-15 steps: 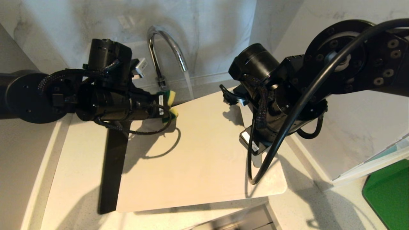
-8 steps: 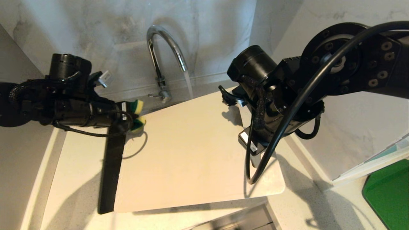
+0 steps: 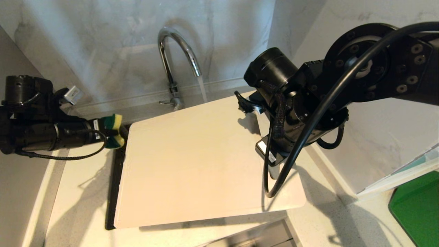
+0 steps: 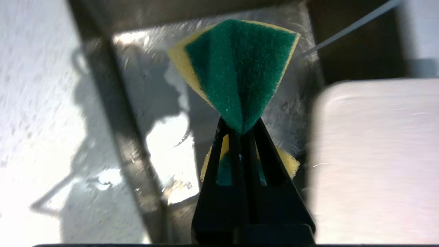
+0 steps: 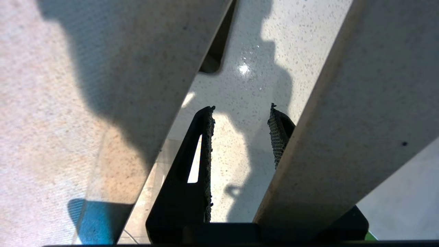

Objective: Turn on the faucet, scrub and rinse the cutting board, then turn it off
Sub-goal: Scrub the cutting board underwater

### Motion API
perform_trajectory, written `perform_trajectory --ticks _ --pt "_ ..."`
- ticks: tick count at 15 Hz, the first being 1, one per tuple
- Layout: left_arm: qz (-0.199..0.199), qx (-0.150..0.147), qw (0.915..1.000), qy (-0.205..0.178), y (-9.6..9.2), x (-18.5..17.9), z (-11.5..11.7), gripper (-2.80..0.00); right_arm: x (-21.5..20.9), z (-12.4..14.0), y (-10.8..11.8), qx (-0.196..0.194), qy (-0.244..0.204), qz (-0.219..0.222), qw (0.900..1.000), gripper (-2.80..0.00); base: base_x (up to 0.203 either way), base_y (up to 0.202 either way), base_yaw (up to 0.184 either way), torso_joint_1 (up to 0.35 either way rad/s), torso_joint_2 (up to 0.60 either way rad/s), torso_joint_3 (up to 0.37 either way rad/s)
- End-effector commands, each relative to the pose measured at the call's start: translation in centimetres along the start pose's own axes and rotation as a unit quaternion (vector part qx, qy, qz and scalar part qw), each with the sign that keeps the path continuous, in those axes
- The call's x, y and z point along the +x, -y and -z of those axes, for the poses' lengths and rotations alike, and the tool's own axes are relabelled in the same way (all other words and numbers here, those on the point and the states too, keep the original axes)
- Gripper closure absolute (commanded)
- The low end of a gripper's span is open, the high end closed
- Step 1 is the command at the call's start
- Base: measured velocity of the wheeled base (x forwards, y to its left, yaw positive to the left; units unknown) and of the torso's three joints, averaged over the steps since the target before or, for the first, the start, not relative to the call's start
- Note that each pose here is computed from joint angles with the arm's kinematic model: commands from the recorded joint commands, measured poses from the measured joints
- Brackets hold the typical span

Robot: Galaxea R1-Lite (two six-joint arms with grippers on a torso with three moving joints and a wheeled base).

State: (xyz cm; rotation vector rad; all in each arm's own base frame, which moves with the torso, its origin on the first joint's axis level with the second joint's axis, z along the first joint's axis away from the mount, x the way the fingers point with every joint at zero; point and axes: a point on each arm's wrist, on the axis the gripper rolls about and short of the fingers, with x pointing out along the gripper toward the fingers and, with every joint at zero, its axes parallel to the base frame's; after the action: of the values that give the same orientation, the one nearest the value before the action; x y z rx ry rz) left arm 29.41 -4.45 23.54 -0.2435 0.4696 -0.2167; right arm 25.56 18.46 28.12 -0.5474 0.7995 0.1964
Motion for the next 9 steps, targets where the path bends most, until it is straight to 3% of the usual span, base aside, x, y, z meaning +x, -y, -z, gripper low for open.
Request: perform_trajectory --ticks 1,5,7,9 --pt "0.017 0.008 0.999 0.041 1.4 -1.9 -1.9 0.0 0.0 0.1 0.0 -0.002 -0.003 0.001 1.0 0.0 0.0 0.0 0.0 0.0 0.0 0.0" --pt "0.028 0.012 0.9959 0.086 3.2 -6.5 -6.3 0.0 0.0 0.1 -0.1 -0.002 -0.003 0.0 1.0 0.0 0.0 0.0 0.0 0.0 0.0 0.0" --pt "0.055 0.02 0.9964 0.06 5.3 -7.6 -6.2 0.0 0.0 0.1 -0.1 -0.002 -0.003 0.0 1.0 0.0 0.0 0.0 0.0 0.0 0.0 0.0" --pt "0.1 0.037 0.994 0.024 9.5 -7.4 -4.5 0.0 0.1 0.0 -0.1 -0.001 -0.003 0.0 1.0 0.0 0.0 0.0 0.0 0.0 0.0 0.0"
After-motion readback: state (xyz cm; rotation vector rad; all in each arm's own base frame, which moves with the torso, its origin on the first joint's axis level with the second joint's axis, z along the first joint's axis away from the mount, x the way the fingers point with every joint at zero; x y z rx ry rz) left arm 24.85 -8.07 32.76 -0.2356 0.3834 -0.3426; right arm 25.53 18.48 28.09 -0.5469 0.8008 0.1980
